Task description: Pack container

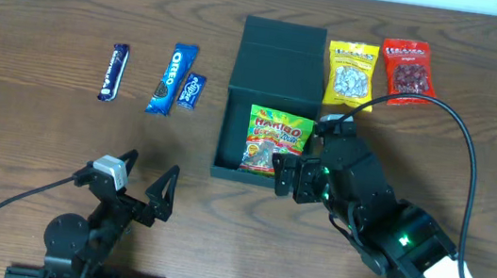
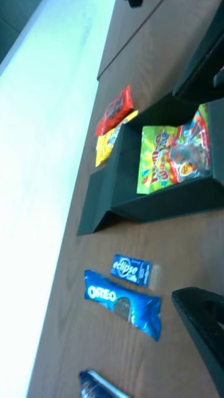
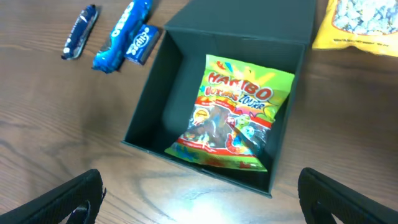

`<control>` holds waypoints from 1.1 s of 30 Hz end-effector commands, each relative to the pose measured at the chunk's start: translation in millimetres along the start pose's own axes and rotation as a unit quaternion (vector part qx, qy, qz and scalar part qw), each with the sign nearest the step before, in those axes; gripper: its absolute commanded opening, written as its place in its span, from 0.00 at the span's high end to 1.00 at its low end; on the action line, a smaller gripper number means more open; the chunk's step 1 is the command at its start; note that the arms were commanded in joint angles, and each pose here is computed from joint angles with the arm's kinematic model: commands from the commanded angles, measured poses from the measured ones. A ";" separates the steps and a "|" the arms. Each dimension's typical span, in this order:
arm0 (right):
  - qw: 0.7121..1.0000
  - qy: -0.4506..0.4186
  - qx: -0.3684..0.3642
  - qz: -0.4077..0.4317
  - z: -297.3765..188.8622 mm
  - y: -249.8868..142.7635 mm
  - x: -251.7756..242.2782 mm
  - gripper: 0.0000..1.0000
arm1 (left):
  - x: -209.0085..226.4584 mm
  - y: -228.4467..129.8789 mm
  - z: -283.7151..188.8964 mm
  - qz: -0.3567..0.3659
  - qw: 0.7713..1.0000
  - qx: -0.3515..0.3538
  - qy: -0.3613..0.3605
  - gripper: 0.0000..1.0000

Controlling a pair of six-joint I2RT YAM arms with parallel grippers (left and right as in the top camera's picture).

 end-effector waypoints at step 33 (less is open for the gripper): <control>0.978 -0.185 -0.097 0.019 -15.1 53.4 -97.8 0.01 | 73.1 103.8 152.5 0.116 0.953 0.193 0.204 0.05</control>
Point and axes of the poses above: each gripper's point midway between its finger pads, its own z axis out along the fingers, its own x axis along the line the jaws close on, y = z × x, the point moved 5 cm from there along -z, back along the fingers
